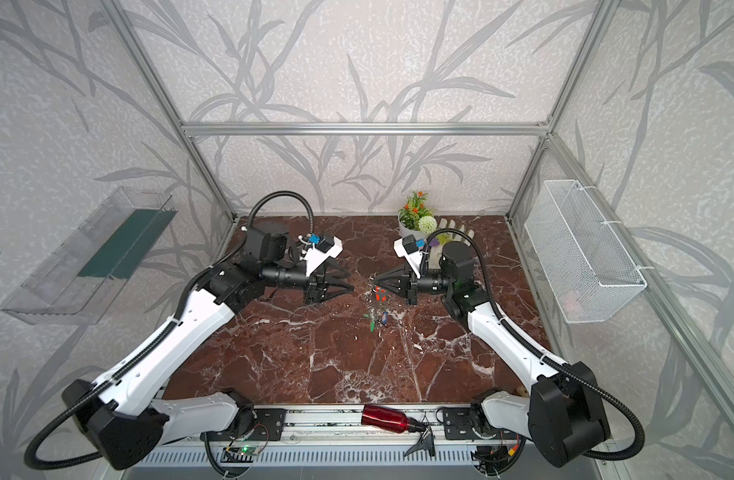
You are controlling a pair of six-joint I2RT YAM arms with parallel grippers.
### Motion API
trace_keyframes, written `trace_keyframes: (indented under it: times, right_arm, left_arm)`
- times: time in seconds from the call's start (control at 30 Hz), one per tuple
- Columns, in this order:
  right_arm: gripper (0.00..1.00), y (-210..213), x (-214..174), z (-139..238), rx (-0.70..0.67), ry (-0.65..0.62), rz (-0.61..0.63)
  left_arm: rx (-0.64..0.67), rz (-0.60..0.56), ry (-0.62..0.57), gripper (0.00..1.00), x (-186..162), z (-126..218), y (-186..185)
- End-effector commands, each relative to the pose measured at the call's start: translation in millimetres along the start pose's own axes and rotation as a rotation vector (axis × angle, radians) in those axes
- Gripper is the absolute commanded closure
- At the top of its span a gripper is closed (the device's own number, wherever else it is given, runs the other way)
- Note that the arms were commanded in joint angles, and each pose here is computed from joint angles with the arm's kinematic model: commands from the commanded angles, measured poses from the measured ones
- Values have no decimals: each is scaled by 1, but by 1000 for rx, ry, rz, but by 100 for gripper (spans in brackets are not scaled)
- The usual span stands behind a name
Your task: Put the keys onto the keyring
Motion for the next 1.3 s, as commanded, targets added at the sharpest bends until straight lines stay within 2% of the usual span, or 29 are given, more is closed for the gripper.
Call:
trace_keyframes:
  times: [0.0, 0.1, 0.27, 0.43, 0.67, 0.77, 0.97, 1.17, 1.27]
  right_arm:
    - [100, 17, 13, 1, 36, -10, 96]
    - [100, 18, 13, -1, 47, -8, 96]
    - [100, 19, 12, -1, 64, -10, 91]
    - [100, 19, 12, -2, 72, -9, 85]
    - [100, 20, 13, -3, 80, -11, 82]
    - [100, 18, 12, -3, 71, -7, 76]
    - [100, 12, 8, -5, 69, -8, 54]
    - [100, 14, 11, -5, 73, -17, 53]
    - [100, 14, 11, -5, 73, -18, 50]
  left_arm:
    - [-126, 7, 91, 54, -11, -7, -2]
    - [-167, 18, 103, 54, -10, -16, 4]
    - [-153, -34, 124, 54, -12, -28, 9]
    - [-157, -66, 93, 55, -8, -33, 10]
    - [-147, -102, 92, 60, -5, -44, 12]
    - [-128, -98, 160, 63, -14, -47, 11]
    - [-61, -73, 50, 63, -21, -29, 7]
    - [-10, -62, 45, 58, -31, -26, 2]
    - [30, -70, -7, 57, -32, -29, 2]
Point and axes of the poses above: each gripper's point midway between its finger pads, its own z axis back along the fingers, its own y axis along the line the jaws close on, x = y × z, the point moved 6 cm from there along z, back along the fingers, and after that the axes turned 12 degrees about -z, right-handed, at the moved point
